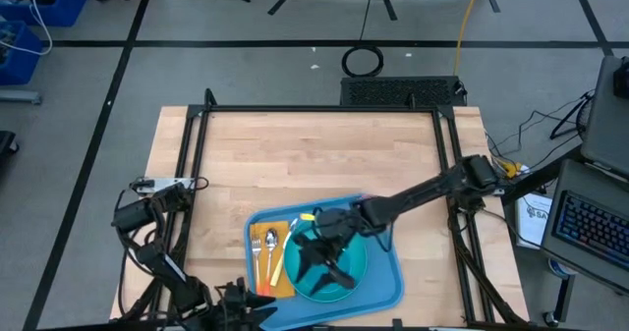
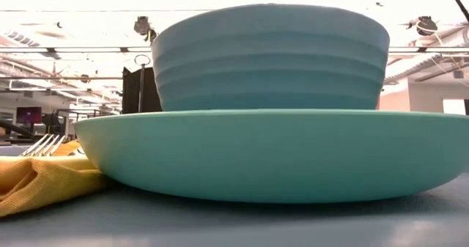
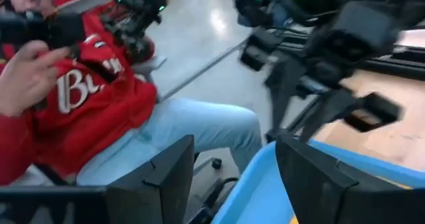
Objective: Set up tray
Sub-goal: Put the knife on top of the napkin to the right of the spoon
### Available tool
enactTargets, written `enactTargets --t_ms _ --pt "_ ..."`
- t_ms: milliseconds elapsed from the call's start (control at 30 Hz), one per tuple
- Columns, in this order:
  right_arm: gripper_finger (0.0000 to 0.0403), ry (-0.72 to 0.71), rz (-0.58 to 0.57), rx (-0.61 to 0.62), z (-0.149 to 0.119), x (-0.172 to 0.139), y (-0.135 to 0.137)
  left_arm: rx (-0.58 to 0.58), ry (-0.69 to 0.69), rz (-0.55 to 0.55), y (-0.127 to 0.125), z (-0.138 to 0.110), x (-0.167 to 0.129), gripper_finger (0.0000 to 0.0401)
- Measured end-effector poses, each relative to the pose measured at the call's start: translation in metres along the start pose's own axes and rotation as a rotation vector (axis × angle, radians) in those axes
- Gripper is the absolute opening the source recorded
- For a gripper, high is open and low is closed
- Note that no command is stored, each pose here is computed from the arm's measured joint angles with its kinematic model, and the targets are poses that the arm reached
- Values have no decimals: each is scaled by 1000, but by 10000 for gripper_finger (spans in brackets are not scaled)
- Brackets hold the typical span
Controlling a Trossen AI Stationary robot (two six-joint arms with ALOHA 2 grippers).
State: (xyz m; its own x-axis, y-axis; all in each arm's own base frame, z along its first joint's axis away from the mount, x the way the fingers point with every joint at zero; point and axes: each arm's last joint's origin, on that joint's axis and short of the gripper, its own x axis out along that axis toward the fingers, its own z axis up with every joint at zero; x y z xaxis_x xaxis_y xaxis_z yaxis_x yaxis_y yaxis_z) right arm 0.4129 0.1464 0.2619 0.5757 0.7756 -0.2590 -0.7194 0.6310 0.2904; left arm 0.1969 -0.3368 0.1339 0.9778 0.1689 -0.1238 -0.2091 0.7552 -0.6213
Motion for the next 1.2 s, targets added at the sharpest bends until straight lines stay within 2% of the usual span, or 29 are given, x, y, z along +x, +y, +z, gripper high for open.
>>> enactTargets --t_ms 233,467,533,600,700,800,867,933,1000,1033,1133,1167,1200 --pt "201 50 48 -48 2 -8 37 85 -15 27 -3 16 8 119" --pt "201 -40 67 -113 -14 -38 63 80 18 28 -8 34 11 33" --pt "201 -96 40 -125 -19 -52 69 67 15 23 -11 41 10 10" --pt "201 -159 -8 -140 -24 -66 75 58 10 18 -14 48 9 6" --pt "201 -231 -99 -133 -32 -86 82 118 1 31 -20 61 10 6" --pt "201 -294 -174 -149 -36 -104 87 204 13 65 -28 95 12 3" --pt "201 -326 -206 -155 -39 -113 91 194 53 93 -33 118 15 3" --pt "201 -355 -226 -161 -41 -120 94 218 117 147 -32 130 18 2" --pt "201 -361 -225 -164 -43 -125 97 279 230 256 -25 143 23 2" --pt "201 -368 -224 -166 -43 -126 98 262 294 322 -22 152 25 2" --pt "201 -371 -222 -153 -44 -128 98 118 502 575 -11 178 25 2" --pt "201 -371 -221 -144 -44 -128 98 106 529 628 -7 180 26 2" --pt "201 -367 -220 -142 -44 -127 98 109 530 625 -7 178 28 2"
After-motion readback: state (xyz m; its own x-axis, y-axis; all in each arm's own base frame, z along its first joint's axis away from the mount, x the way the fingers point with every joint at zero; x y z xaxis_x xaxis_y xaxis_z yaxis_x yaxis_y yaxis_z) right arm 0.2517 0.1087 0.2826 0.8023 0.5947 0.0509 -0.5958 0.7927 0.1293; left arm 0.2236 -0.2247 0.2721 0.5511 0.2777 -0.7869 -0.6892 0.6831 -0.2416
